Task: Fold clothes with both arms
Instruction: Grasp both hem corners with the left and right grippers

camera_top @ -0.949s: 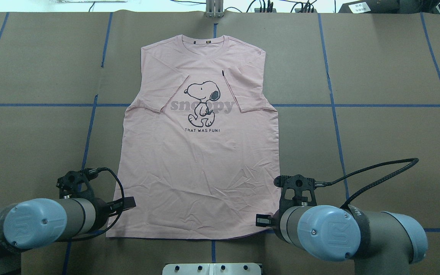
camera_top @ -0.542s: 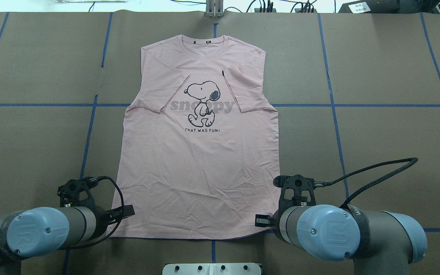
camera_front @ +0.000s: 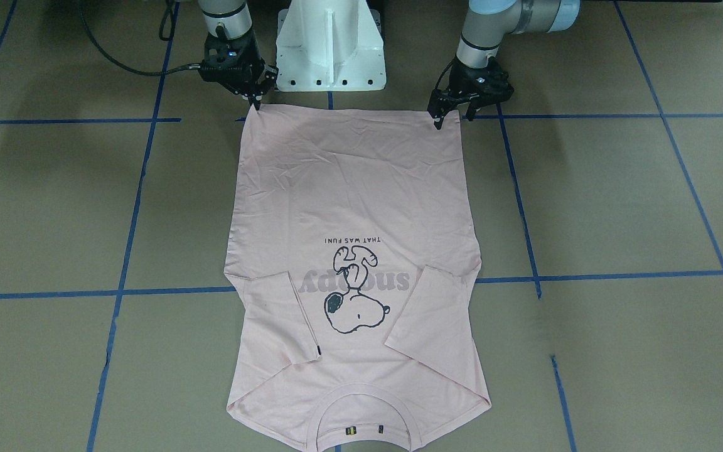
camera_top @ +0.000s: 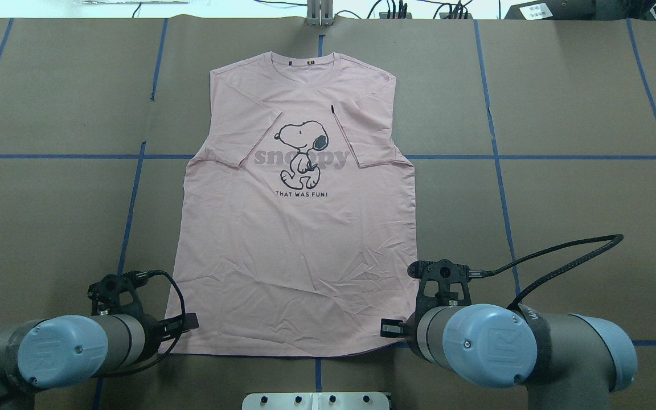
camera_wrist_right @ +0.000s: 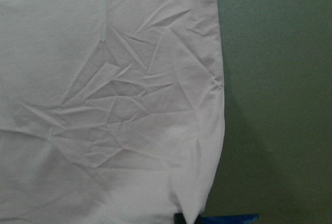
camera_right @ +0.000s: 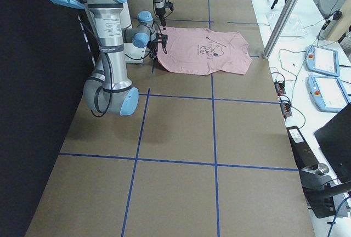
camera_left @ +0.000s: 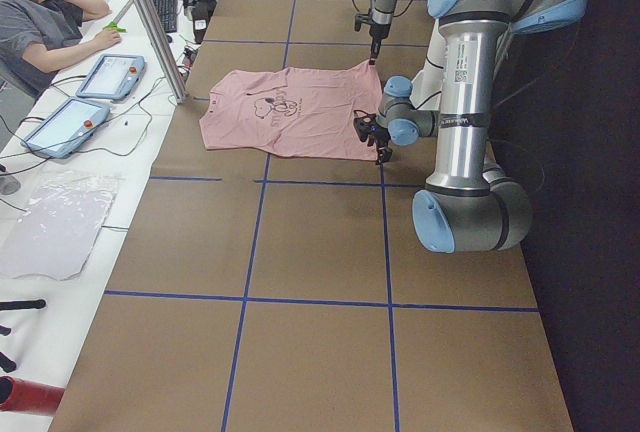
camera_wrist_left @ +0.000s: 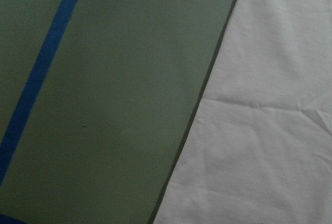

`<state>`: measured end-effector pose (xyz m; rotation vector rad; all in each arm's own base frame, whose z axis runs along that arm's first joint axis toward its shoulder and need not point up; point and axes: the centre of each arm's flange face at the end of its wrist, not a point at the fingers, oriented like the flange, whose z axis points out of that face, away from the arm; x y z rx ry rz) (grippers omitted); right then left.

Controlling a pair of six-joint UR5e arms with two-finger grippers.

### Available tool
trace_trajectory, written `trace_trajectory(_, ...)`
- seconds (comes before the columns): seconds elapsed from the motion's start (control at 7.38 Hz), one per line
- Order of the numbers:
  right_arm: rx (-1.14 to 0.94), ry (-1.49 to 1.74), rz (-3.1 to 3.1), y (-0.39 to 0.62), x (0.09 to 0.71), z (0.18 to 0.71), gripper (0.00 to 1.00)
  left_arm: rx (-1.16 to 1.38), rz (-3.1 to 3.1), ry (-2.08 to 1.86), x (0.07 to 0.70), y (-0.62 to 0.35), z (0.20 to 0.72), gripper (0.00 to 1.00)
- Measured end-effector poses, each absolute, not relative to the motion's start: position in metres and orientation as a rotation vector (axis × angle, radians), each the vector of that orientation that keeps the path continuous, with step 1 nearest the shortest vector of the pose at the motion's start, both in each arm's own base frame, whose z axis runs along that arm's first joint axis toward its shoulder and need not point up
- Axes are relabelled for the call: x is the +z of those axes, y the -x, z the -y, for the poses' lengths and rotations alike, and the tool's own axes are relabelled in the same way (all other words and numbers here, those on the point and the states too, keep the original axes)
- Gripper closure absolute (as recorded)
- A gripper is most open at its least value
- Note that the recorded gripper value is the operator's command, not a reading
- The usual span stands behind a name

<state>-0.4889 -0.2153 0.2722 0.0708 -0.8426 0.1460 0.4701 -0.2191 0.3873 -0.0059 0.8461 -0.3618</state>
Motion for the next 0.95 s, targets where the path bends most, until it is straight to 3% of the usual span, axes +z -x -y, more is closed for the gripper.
trace_trajectory(0.14, 0.147, -0.071, 0.843, 0.4884, 0.2722, 0.2157, 1.0, -0.361, -0.845, 0.007, 0.3877, -0.4703, 0.2184, 0.42)
trace_trajectory(0.54, 0.151, -0.073, 0.842, 0.4868, 0.2724, 0.2178, 1.0, -0.357, -0.846, 0.007, 0.3874, -0.4706, 0.217, 0.6)
trace_trajectory(0.95, 0.154, -0.074, 0.841, 0.486, 0.2728, 0.219, 1.0, -0.352, -0.843, 0.01, 0.3869, -0.4708, 0.2143, 0.67)
